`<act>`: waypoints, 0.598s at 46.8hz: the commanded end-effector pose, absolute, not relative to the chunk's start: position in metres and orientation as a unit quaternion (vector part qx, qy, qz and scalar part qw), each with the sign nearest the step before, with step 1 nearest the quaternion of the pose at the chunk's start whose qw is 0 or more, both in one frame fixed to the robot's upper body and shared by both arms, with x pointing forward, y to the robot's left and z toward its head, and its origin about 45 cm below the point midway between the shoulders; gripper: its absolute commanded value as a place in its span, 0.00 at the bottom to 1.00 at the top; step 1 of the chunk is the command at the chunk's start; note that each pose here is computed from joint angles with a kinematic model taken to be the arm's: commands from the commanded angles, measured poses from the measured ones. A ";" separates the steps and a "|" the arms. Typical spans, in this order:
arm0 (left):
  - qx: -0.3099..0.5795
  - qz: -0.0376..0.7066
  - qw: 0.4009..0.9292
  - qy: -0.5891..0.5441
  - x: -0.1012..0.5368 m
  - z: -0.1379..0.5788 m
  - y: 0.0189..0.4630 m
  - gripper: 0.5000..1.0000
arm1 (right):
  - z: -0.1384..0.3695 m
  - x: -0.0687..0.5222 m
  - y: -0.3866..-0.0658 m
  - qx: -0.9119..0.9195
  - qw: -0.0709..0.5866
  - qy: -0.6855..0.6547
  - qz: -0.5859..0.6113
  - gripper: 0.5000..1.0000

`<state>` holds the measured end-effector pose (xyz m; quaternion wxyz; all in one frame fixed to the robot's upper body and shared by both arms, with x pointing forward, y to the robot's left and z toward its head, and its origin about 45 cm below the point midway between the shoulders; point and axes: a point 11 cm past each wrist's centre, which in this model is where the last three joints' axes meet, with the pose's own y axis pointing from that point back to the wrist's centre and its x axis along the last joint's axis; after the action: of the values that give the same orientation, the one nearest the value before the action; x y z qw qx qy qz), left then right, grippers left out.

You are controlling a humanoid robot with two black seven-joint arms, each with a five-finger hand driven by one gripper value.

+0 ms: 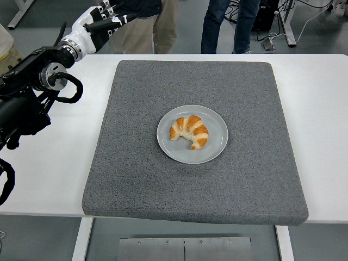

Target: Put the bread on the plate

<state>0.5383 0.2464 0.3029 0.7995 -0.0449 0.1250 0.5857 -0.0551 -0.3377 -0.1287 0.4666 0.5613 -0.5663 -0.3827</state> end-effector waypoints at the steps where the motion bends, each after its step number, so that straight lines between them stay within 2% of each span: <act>1: -0.052 0.593 0.793 0.133 0.539 0.300 0.251 0.94 | -0.129 -0.055 -0.337 0.562 0.466 -0.566 -0.383 1.00; 28: -0.063 0.603 0.778 0.167 0.532 0.271 0.253 0.94 | -0.129 -0.053 -0.337 0.563 0.465 -0.566 -0.382 1.00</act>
<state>0.5323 0.2554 0.2727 0.7768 -0.0640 0.1666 0.6040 -0.0530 -0.3370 -0.1289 0.4654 0.5631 -0.5661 -0.3821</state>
